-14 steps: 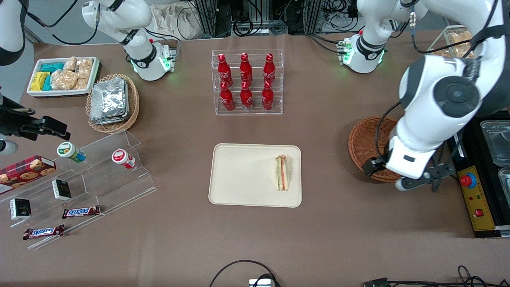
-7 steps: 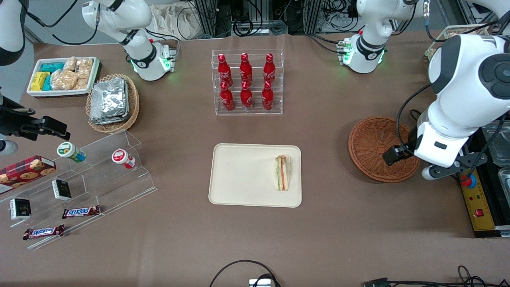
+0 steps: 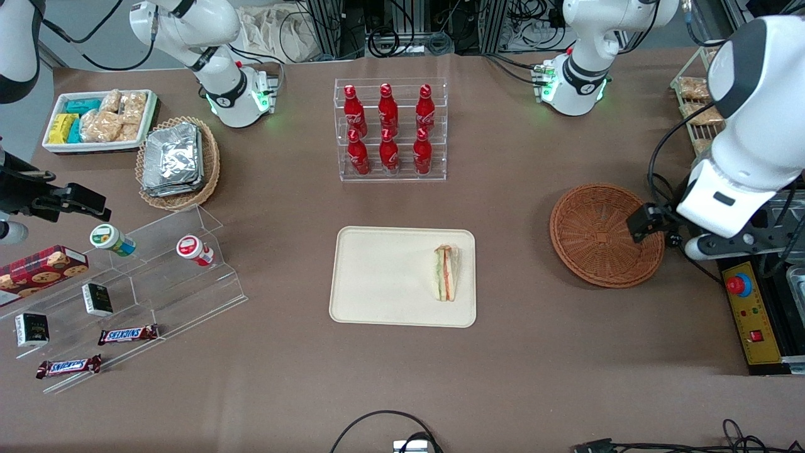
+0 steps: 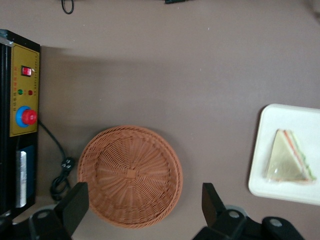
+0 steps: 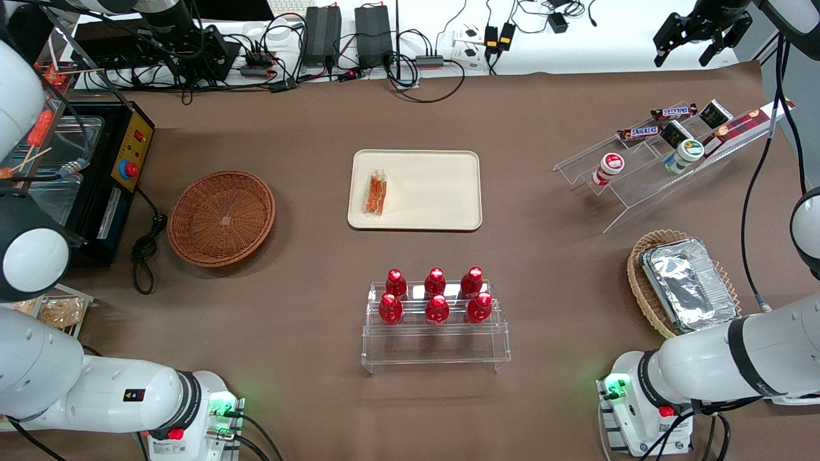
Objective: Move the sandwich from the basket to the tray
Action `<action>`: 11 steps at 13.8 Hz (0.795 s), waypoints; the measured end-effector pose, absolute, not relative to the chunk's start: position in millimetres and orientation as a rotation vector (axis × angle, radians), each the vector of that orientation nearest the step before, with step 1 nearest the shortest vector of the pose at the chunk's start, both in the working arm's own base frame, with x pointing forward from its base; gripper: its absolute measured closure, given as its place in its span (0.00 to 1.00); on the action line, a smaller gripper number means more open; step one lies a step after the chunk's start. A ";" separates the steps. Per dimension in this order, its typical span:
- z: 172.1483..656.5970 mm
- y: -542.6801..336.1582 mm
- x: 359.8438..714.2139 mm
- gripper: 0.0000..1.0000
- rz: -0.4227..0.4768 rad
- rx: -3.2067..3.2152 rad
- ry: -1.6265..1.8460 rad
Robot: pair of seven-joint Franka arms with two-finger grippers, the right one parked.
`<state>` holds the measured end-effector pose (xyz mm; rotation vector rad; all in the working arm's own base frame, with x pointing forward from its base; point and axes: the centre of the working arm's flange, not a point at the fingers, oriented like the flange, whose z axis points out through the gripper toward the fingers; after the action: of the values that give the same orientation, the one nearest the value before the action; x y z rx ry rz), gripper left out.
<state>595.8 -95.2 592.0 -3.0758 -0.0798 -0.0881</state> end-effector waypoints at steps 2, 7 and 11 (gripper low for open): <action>609.4 -87.4 582.6 0.00 -0.078 -3.089 -0.026; 643.9 -78.1 549.6 0.00 -0.060 -3.093 -0.006; 643.8 -69.4 547.1 0.00 -0.051 -3.118 -0.034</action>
<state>547.1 -69.4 643.8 -3.1178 -0.0339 -0.0507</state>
